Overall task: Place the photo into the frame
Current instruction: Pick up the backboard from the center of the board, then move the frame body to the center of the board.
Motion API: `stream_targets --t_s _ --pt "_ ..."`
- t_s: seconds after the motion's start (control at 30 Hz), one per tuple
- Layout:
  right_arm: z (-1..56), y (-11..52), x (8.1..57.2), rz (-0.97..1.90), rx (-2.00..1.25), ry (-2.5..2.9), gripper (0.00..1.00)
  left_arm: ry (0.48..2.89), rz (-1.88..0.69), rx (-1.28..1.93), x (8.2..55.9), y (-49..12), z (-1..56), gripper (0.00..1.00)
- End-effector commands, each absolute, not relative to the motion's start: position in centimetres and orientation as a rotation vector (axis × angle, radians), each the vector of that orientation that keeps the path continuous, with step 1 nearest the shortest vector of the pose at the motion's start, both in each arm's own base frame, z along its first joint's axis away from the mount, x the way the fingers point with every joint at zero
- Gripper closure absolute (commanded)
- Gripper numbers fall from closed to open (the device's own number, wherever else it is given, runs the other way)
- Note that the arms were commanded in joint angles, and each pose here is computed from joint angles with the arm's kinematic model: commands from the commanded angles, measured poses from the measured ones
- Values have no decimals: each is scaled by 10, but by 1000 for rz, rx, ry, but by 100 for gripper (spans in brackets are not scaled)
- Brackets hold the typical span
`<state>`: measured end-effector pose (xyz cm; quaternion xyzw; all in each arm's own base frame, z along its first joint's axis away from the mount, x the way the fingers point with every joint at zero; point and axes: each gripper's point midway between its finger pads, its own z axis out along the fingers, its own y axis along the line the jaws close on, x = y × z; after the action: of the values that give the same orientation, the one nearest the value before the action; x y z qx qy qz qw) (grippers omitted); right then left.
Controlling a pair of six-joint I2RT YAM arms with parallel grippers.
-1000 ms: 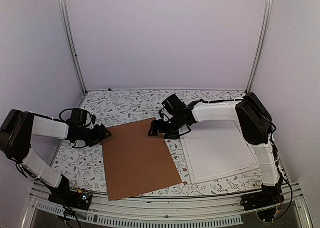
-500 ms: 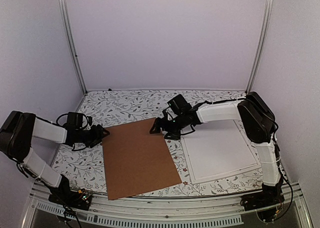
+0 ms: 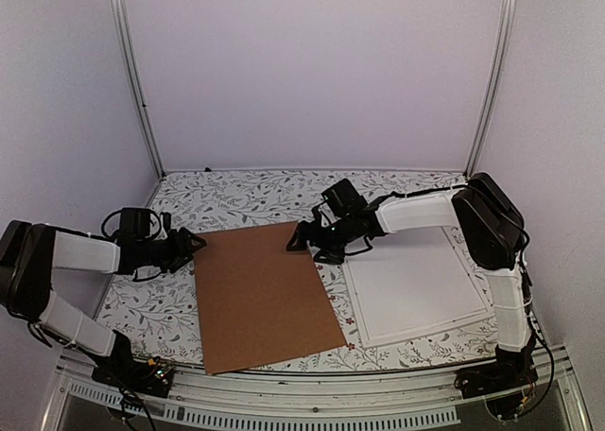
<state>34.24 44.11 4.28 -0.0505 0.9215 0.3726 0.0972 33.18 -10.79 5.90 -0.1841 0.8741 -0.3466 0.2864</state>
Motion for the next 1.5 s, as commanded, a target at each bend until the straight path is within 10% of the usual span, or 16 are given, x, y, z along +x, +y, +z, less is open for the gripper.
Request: stream_targets --t_s 0.0,1.47 --pt "4 443 306 1115 -171 2862 7 2252 -1260 -254 323 -158 111 32" --pt "54 470 257 1751 -431 2627 7 1959 -1417 263 317 -291 250 34"
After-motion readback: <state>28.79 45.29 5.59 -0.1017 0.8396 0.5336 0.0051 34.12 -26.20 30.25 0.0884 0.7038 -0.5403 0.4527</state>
